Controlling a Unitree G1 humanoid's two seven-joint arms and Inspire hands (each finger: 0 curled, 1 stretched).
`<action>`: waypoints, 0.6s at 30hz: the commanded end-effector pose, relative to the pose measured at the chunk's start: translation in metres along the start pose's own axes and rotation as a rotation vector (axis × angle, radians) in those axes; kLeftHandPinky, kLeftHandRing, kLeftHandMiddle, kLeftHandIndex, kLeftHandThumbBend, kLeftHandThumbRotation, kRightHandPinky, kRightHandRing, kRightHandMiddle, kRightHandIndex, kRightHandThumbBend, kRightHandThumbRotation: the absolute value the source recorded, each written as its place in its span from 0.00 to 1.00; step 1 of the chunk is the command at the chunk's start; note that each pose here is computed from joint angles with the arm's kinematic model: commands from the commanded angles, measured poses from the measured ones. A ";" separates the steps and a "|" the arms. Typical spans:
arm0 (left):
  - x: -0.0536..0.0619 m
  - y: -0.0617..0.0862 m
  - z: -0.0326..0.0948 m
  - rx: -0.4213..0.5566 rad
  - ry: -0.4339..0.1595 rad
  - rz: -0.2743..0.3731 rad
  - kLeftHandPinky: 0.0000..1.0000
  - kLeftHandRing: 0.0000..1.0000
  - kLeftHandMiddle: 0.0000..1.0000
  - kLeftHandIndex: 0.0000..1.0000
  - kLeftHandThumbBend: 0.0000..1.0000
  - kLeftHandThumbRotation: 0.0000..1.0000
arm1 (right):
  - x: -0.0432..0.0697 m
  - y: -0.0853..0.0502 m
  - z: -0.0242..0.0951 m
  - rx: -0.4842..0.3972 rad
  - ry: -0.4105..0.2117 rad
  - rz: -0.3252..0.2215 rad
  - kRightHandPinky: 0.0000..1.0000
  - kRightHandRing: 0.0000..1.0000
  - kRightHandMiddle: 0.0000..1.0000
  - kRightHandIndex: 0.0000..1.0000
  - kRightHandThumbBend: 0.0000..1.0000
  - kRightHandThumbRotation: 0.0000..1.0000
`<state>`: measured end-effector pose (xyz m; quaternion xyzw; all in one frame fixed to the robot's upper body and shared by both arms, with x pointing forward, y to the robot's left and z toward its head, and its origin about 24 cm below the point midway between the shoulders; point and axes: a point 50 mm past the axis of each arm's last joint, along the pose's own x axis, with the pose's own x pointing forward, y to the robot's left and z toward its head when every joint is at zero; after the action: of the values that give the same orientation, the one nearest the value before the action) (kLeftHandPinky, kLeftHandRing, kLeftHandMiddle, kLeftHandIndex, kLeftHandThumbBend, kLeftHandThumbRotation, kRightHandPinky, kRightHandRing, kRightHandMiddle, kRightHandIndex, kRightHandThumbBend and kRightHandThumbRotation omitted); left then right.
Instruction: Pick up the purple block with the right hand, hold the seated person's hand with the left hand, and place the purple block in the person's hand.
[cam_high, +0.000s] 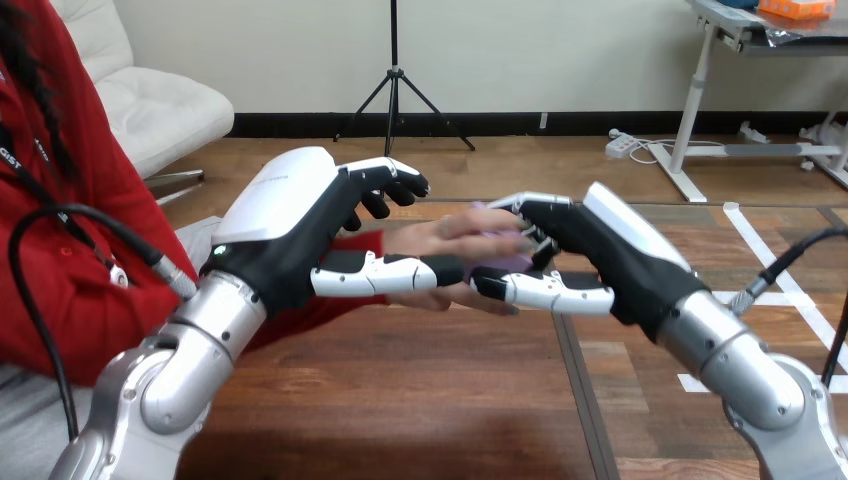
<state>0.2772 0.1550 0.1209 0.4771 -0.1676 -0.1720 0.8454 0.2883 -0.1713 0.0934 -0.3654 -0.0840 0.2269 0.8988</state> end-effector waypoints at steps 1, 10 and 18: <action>-0.005 0.012 0.000 -0.005 -0.009 0.048 0.59 0.71 0.75 0.74 0.99 0.84 | -0.003 -0.012 -0.001 0.007 -0.022 -0.053 0.56 0.65 0.71 0.75 0.91 1.00; -0.013 0.007 -0.005 -0.041 -0.003 0.005 0.61 0.74 0.77 0.76 1.00 0.81 | -0.009 -0.011 -0.007 0.038 -0.005 -0.058 0.55 0.66 0.71 0.76 0.96 1.00; -0.020 0.002 -0.009 -0.072 0.009 -0.022 0.62 0.75 0.78 0.77 1.00 0.79 | -0.014 -0.009 -0.011 0.055 0.002 -0.070 0.56 0.67 0.72 0.76 0.96 1.00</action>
<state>0.2645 0.1674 0.1042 0.4490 -0.1297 -0.1907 0.8632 0.2787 -0.1826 0.0776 -0.3418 -0.0561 0.2221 0.9114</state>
